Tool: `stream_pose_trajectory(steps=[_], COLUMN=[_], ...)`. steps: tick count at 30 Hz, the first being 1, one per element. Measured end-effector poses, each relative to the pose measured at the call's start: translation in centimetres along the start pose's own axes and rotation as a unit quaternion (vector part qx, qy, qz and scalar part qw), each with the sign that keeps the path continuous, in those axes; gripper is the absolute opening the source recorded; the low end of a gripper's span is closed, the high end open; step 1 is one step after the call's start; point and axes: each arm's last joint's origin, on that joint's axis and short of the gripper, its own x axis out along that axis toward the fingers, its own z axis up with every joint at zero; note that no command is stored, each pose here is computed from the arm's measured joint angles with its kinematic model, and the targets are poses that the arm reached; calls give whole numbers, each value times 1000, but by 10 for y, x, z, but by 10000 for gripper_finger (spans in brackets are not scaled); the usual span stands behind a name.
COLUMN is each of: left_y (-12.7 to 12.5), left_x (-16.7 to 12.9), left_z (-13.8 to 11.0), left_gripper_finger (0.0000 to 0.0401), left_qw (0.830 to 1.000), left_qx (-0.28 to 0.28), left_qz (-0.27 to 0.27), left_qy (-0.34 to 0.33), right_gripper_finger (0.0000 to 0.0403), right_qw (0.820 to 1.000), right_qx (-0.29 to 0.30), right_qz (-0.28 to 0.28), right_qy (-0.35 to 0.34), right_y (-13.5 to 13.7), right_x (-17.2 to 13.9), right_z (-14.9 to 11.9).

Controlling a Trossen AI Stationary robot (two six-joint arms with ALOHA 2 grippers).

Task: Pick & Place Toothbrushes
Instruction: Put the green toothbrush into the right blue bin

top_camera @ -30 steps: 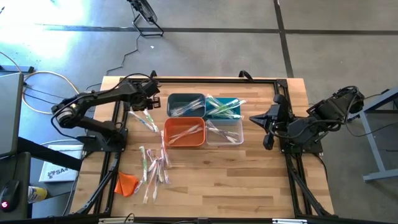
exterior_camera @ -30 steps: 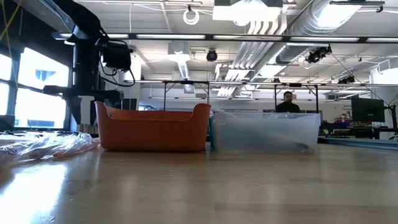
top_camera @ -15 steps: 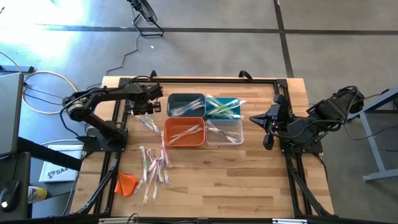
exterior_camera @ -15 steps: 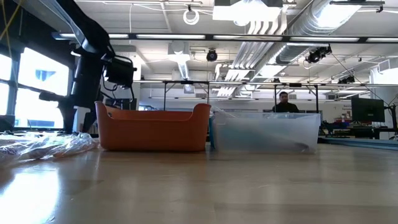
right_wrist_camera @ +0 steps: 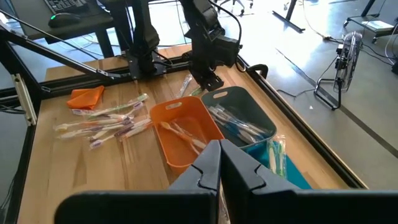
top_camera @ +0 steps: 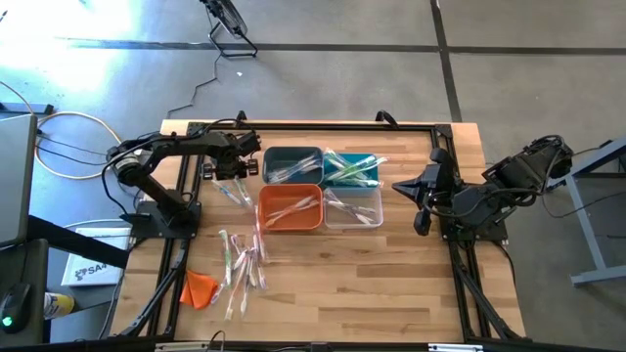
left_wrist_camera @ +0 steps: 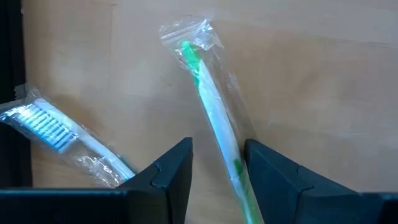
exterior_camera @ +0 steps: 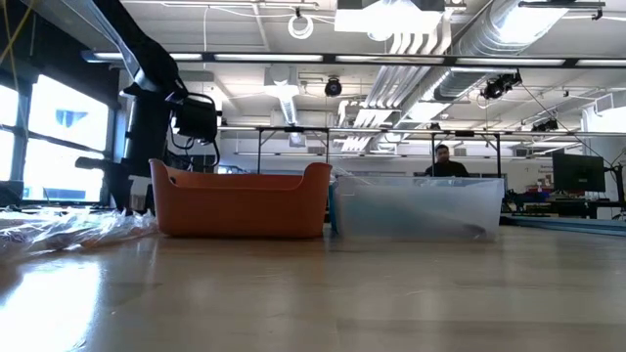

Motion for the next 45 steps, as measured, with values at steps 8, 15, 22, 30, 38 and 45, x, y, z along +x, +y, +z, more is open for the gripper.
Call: stream_pose_trajectory(steps=[8, 15, 22, 30, 38, 45], left_y=[-1, -3, -6, -14, -20, -21], left_x=[0, 1, 1, -16, -56, -111], left_z=[1, 2, 4, 12, 24, 37], left_gripper_finger=[125, 40, 17, 16, 13, 13], left_qw=[1000, 1000, 999, 996, 986, 965], left_qx=[-1, -3, -6, 16, 46, 94], left_qz=[-2, -12, -26, -70, -105, -138], left_qy=[-6, -14, -30, -52, -122, -204], right_gripper_finger=[2, 2, 2, 2, 2, 2], right_qw=[1000, 1000, 1000, 1000, 1000, 1000], right_qx=[0, 3, 4, -4, -2, -3], right_qz=[0, 0, 0, -4, -4, -4], right_qy=[0, 0, 0, 7, 7, 7], right_y=[0, 0, 0, -1, -1, -1], right_x=[0, 0, 0, 0, 0, 0], right_z=[0, 0, 0, -2, -2, -2])
